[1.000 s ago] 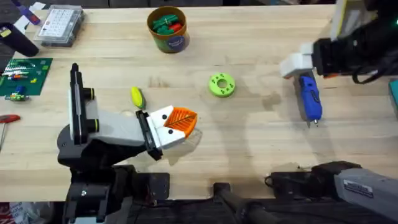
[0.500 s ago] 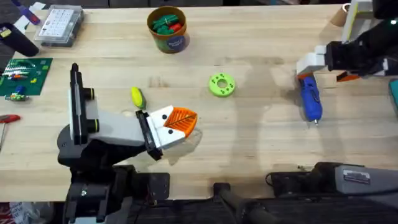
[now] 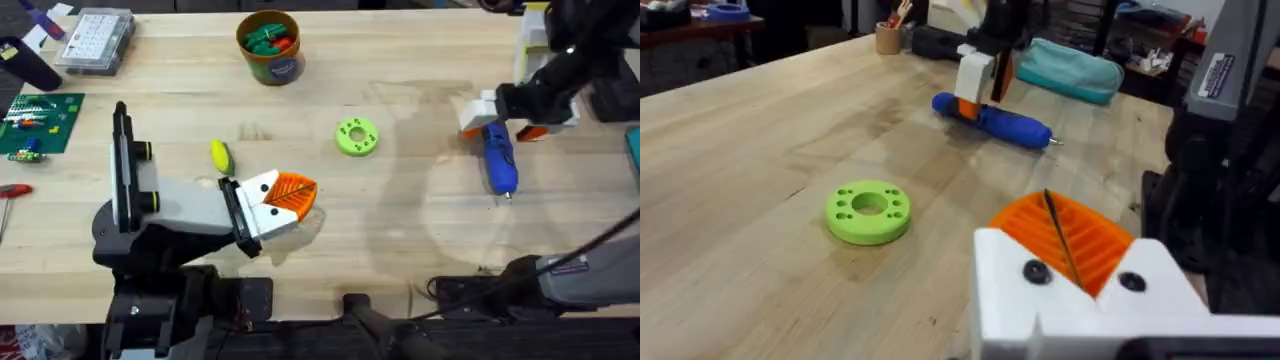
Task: Pick up the gripper from the table and insert it into the empty holder that is missing its gripper. Then pick up a screw, insert it into the mounting hole, and use the screwdriver to tighten it. Finally, clean up the table by picking up the vegetable and placing it into the bucket.
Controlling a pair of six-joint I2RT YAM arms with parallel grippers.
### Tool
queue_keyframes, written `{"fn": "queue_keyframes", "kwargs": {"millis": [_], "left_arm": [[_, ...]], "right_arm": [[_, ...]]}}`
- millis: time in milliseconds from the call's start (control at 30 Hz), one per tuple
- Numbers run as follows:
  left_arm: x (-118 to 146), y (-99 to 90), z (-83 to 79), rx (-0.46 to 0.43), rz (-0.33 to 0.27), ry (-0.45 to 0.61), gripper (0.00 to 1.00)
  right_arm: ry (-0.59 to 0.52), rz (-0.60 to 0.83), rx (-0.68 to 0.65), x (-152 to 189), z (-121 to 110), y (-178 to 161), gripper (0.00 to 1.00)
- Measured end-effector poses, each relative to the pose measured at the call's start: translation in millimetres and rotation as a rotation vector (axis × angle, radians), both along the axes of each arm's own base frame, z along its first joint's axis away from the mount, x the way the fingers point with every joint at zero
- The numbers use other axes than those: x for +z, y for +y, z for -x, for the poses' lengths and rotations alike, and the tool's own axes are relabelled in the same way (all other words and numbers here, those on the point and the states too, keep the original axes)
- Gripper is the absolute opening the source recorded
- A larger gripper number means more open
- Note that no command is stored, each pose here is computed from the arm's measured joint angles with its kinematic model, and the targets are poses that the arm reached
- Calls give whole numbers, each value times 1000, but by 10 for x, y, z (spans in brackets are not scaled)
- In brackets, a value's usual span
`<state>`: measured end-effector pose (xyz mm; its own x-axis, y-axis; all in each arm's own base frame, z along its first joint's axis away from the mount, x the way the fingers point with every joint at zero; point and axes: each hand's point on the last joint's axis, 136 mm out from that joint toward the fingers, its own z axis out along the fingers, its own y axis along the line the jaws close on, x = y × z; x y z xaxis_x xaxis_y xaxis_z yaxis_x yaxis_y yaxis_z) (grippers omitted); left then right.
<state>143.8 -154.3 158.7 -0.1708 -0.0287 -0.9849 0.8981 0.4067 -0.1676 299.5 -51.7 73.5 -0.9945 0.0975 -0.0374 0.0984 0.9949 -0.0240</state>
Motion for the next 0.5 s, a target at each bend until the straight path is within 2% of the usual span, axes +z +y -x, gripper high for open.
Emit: {"fn": "queue_keyframes", "kwargs": {"millis": [300, 500], "left_arm": [[0, -1, 1, -1, 0, 0, 6], [0, -2, 5, -3, 0, 1, 6]], "right_arm": [[0, -42, -15, -213, -75, -90, 986], [4, -66, -10, -340, -9, -88, 986]]}}
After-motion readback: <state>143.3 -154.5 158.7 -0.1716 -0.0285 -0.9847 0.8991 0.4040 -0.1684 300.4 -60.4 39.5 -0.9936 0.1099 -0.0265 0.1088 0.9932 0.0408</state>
